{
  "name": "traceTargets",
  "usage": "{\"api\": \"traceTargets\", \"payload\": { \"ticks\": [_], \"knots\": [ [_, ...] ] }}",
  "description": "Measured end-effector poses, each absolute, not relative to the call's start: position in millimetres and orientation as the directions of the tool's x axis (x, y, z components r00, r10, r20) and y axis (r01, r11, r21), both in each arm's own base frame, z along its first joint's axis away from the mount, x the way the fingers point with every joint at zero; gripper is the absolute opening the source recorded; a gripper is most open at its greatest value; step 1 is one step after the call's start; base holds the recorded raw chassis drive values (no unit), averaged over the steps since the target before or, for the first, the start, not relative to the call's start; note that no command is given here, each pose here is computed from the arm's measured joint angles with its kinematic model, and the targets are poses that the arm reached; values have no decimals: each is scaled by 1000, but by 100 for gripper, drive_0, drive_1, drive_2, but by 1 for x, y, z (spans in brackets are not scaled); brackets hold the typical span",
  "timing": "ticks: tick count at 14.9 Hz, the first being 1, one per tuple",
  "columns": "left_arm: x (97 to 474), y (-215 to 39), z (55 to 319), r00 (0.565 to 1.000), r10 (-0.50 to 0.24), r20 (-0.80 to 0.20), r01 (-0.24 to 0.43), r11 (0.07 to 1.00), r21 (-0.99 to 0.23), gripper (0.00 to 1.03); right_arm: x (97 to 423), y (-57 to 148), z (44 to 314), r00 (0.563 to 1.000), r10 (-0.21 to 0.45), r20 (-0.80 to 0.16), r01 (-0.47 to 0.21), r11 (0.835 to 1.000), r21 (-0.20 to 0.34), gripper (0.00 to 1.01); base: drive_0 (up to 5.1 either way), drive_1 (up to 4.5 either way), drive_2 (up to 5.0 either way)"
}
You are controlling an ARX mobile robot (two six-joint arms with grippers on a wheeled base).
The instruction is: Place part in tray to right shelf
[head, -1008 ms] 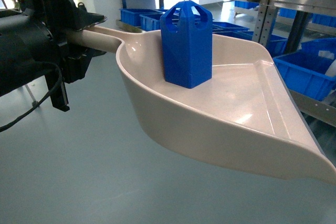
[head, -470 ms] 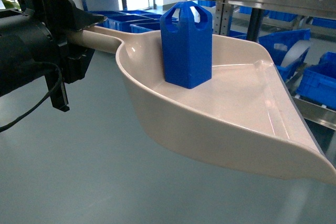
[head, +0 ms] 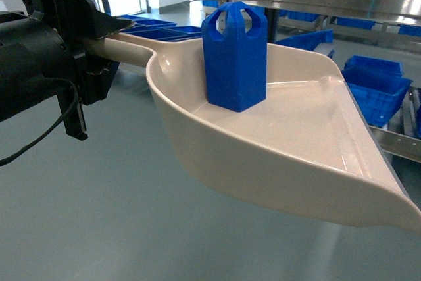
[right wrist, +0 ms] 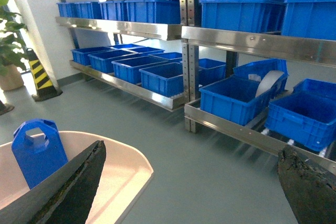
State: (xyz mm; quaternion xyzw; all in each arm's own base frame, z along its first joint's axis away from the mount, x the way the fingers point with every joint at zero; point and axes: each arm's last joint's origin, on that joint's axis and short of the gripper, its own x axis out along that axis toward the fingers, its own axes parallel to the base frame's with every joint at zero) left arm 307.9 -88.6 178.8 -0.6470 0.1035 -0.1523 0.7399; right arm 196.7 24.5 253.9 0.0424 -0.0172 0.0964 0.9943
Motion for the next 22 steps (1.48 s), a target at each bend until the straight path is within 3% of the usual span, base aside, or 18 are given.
{"api": "traceTargets", "payload": {
  "ticks": [22],
  "knots": [
    [308, -89, 179, 931, -362, 43, 91, 116, -989, 13, 197, 24, 254, 981, 190, 42, -193, 978, 81, 98, -164, -164, -164]
  ]
}}
